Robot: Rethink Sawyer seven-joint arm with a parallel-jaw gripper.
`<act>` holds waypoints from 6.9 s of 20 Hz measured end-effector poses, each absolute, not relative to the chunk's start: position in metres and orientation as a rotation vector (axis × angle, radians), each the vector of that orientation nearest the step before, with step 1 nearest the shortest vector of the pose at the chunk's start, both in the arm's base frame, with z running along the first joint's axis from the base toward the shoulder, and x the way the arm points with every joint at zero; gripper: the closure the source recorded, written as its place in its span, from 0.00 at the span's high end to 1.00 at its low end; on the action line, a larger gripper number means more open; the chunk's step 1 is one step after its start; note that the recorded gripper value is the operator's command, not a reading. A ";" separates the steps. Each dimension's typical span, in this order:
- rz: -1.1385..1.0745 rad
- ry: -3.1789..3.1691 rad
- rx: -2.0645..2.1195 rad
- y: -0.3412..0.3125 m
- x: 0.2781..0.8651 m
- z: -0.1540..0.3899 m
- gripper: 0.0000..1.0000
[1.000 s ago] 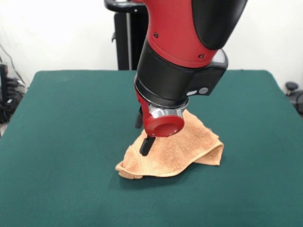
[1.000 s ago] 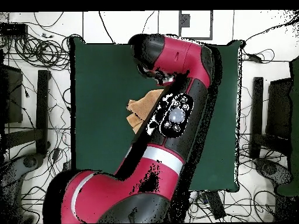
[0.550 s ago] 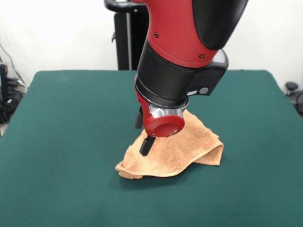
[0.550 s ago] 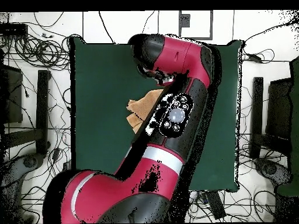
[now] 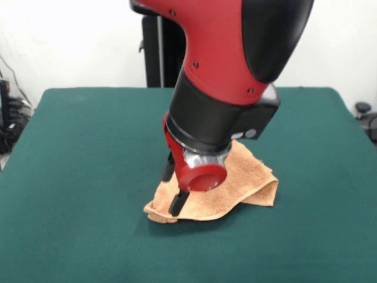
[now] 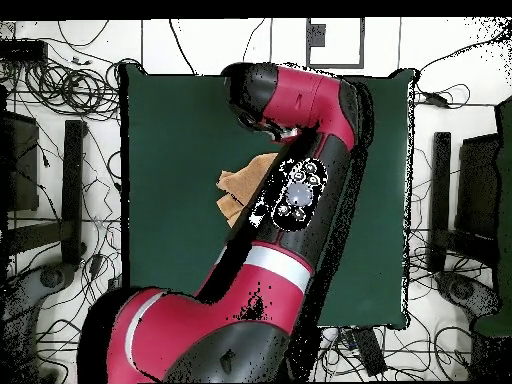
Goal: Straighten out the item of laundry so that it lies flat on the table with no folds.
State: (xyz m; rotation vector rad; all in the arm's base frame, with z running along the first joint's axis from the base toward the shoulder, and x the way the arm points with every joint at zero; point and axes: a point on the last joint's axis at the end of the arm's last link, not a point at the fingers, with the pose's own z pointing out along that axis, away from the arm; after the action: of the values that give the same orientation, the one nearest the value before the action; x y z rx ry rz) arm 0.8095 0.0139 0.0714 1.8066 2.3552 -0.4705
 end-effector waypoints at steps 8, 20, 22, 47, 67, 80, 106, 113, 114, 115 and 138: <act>-0.428 2.328 1.712 0.013 0.813 0.029 1.00; -0.477 2.384 1.699 0.019 0.795 -0.030 1.00; -0.486 2.401 1.709 0.023 0.794 -0.031 1.00; -0.392 2.424 1.754 0.045 0.823 0.038 1.00; -0.343 2.386 1.839 0.030 0.807 0.051 1.00; -0.372 2.368 1.785 0.018 0.801 0.050 1.00; -0.448 2.342 1.807 -0.048 0.791 0.040 1.00; -0.470 2.352 1.780 -0.052 0.789 0.037 1.00; -0.468 2.355 1.778 -0.051 0.790 0.036 1.00; -0.465 2.358 1.776 -0.049 0.790 0.036 1.00; -0.434 2.417 1.730 -0.007 0.807 0.049 1.00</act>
State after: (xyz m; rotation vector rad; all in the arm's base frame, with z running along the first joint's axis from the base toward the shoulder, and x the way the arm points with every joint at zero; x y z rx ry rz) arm 0.8067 -0.0068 0.0490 1.7303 2.4166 -0.4339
